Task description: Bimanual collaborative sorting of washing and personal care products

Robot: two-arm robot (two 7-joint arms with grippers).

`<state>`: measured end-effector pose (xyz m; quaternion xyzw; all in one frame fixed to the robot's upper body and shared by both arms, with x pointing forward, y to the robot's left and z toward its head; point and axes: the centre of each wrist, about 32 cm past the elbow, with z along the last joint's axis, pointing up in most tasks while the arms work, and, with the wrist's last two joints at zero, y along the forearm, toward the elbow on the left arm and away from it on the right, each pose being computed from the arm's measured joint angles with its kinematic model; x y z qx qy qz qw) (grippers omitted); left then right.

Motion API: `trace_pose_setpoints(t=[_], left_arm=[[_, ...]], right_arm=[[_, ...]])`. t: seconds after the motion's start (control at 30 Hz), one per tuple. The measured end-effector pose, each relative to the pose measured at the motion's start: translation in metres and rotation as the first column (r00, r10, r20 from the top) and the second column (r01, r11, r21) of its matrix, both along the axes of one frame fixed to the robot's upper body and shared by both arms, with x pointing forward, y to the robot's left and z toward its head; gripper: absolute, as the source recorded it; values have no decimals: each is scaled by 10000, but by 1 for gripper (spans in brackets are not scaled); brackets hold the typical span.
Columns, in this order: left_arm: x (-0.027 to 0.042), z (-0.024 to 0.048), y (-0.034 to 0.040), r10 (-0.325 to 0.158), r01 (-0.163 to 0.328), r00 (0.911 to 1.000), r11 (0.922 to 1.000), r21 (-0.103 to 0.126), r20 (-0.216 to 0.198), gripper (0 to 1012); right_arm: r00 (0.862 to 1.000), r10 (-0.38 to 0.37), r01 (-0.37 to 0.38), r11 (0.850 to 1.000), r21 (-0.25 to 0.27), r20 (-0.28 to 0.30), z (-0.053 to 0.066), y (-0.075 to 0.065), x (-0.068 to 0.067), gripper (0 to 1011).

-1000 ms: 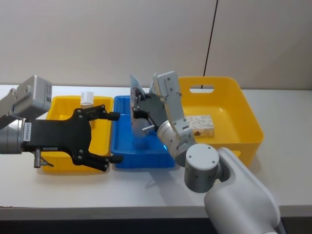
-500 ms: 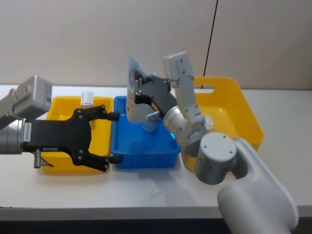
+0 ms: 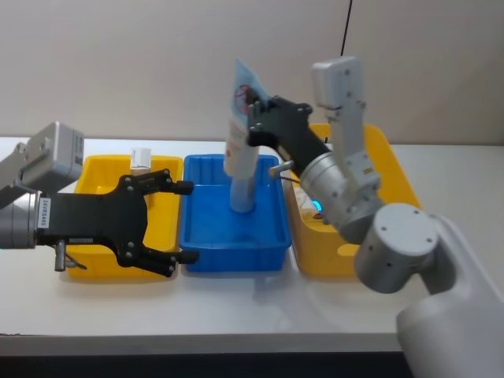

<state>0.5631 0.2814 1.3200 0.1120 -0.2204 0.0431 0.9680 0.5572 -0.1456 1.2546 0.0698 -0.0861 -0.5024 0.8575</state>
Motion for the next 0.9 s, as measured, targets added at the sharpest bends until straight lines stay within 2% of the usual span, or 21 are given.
trace_pose_setpoints(t=[0.2,0.27,0.43,0.6,0.7,0.9], left_arm=[[0,0,0,0,0,10000,10000,1,0,1001],[0,0,0,0,0,10000,10000,1,1,1001],[0,0,0,0,0,10000,10000,1,0,1001],[0,0,0,0,0,10000,10000,0,0,1001],[0,0,0,0,0,10000,10000,0,0,1001],[0,0,0,0,0,10000,10000,0,1,1001]], right_arm=[[9997,-211,210,9997,104,118,69,-163,-69,0],[9991,-390,387,9991,174,181,105,-256,-102,0],[9963,-844,841,9962,217,156,111,-423,-148,0],[9925,-1215,1213,9925,183,125,98,-540,-162,0],[9873,-1589,1589,9872,98,56,67,-652,-168,0],[9779,-2087,2085,9779,-171,-141,-10,-787,-154,0]])
